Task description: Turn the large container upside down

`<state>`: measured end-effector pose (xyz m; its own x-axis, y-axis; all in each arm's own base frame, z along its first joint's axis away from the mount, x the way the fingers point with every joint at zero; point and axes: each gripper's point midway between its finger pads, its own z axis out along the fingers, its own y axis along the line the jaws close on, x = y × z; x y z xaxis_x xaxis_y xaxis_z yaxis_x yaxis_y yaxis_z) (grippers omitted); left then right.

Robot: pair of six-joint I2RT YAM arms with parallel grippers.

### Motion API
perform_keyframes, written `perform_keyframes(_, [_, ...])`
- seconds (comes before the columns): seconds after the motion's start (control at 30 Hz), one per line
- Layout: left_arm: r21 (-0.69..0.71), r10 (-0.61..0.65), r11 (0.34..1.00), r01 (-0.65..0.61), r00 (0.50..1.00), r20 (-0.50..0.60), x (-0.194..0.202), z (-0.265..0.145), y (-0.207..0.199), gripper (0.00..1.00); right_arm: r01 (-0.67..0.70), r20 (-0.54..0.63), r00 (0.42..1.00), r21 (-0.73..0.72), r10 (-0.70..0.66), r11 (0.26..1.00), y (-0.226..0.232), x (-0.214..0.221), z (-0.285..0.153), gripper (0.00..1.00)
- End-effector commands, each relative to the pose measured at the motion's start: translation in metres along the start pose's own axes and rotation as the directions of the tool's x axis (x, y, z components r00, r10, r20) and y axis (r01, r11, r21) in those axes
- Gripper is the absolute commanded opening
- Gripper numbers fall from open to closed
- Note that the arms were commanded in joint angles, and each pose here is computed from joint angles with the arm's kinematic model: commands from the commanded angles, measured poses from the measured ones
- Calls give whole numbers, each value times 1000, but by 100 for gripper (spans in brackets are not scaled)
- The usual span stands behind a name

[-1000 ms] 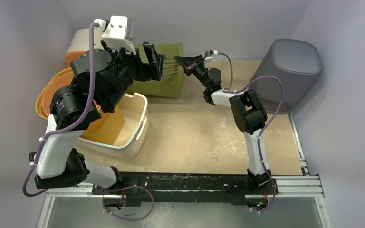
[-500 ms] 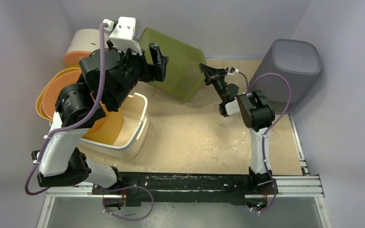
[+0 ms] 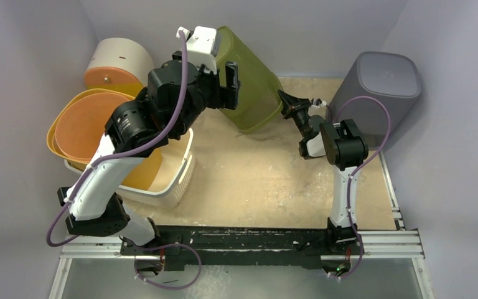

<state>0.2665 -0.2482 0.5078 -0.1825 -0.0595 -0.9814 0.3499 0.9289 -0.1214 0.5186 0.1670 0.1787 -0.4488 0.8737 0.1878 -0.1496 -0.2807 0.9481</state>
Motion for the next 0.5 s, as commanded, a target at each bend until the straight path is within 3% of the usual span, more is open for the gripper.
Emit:
perform_keyframes(0.0, [27, -42, 999, 41, 999, 34, -12, 0, -6, 79, 162, -116, 976, -192, -187, 968, 13, 24, -40, 16])
perform_keyframes(0.47, [26, -2, 1000, 2, 1000, 3, -1, 19, -19, 79, 151, -86, 983, -154, -165, 977, -20, 4, -37, 13])
